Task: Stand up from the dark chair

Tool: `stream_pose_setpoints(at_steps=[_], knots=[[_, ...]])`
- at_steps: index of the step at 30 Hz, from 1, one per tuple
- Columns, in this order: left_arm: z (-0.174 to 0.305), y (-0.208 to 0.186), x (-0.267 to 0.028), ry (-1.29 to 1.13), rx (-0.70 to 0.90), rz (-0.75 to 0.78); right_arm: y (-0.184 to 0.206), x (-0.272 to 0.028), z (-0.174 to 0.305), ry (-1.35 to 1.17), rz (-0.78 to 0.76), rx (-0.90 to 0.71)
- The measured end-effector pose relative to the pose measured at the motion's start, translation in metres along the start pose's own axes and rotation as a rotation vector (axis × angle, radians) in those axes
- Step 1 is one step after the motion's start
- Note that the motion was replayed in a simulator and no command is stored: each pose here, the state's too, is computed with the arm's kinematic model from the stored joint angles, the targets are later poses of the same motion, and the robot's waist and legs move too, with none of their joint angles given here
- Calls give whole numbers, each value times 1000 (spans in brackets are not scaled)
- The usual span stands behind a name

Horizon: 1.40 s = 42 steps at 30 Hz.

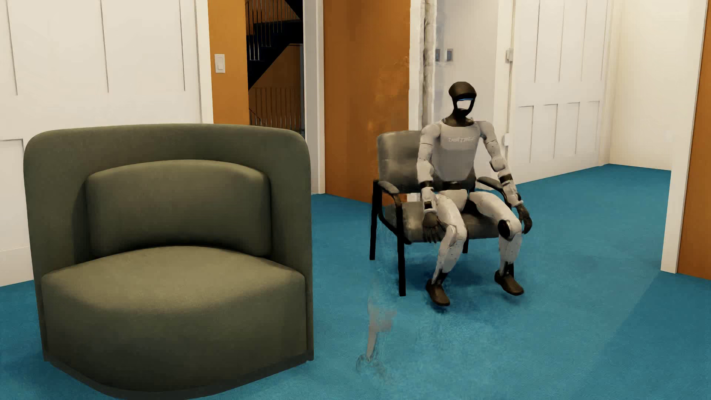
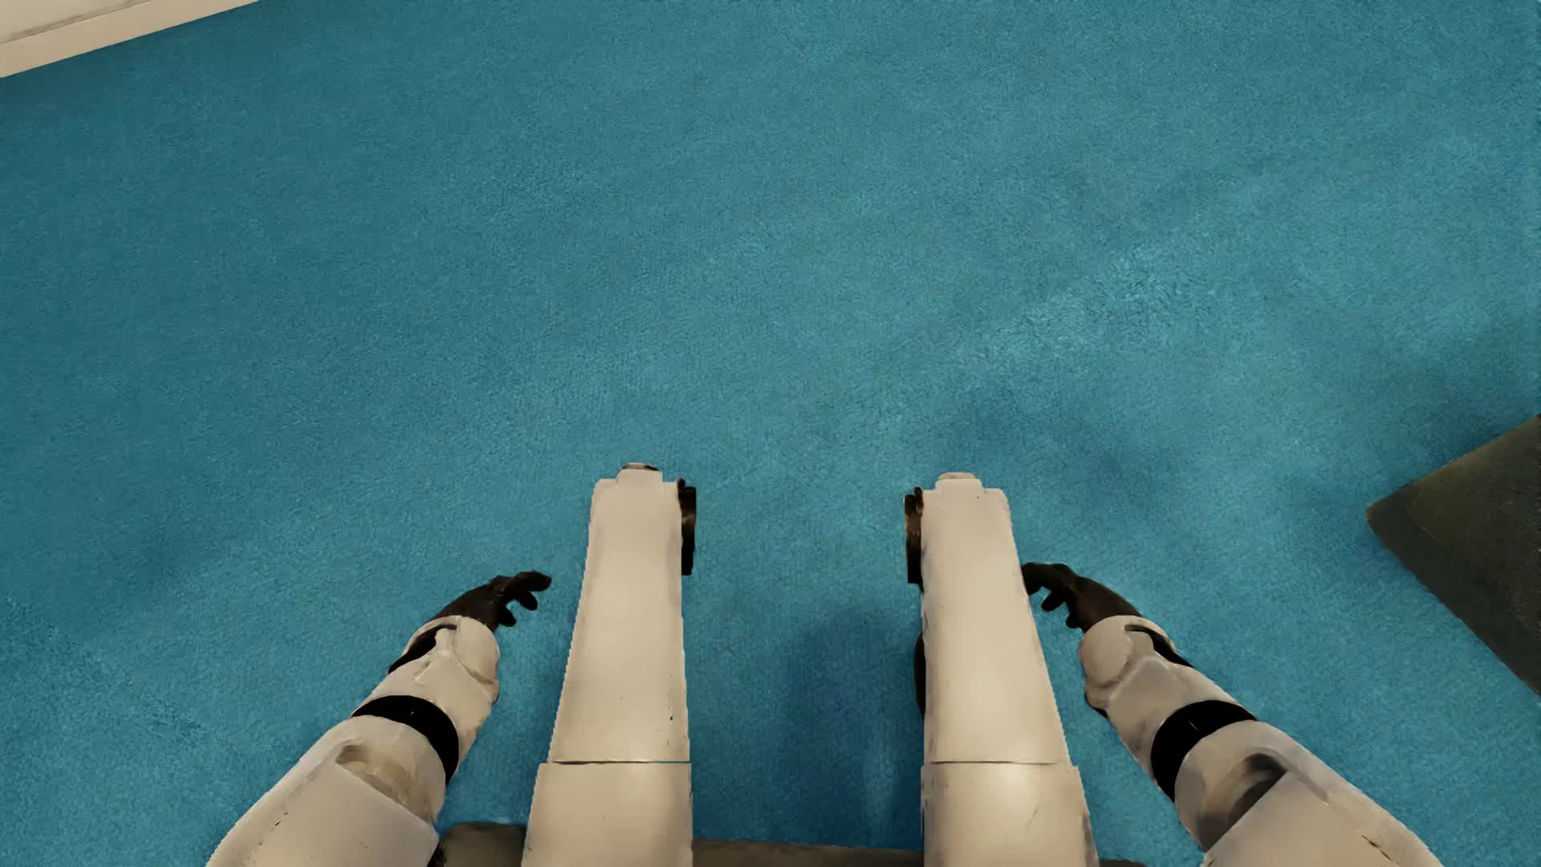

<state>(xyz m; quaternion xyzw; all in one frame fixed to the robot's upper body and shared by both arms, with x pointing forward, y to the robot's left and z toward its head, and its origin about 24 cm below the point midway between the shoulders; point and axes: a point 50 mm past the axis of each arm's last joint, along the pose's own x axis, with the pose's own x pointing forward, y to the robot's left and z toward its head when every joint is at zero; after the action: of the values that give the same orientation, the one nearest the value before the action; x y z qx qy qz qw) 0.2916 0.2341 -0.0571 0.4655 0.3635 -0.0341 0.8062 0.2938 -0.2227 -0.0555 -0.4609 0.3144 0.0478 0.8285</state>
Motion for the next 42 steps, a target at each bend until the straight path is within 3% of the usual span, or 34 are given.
stream_pose_setpoints(at_steps=[11,28,32,36,42], knots=[[-4,2,0,19,9,8,-6,1,-9,46,-10,1],[39,53,2,-120,19,165,-60,8,43,-111,-155,23],[18,31,2,-93,24,138,-39,6,16,-45,-126,35],[-38,-15,-5,44,39,11,-11,-2,-26,57,-57,49],[-129,-83,-43,248,49,-219,33,-37,-119,275,102,4]])
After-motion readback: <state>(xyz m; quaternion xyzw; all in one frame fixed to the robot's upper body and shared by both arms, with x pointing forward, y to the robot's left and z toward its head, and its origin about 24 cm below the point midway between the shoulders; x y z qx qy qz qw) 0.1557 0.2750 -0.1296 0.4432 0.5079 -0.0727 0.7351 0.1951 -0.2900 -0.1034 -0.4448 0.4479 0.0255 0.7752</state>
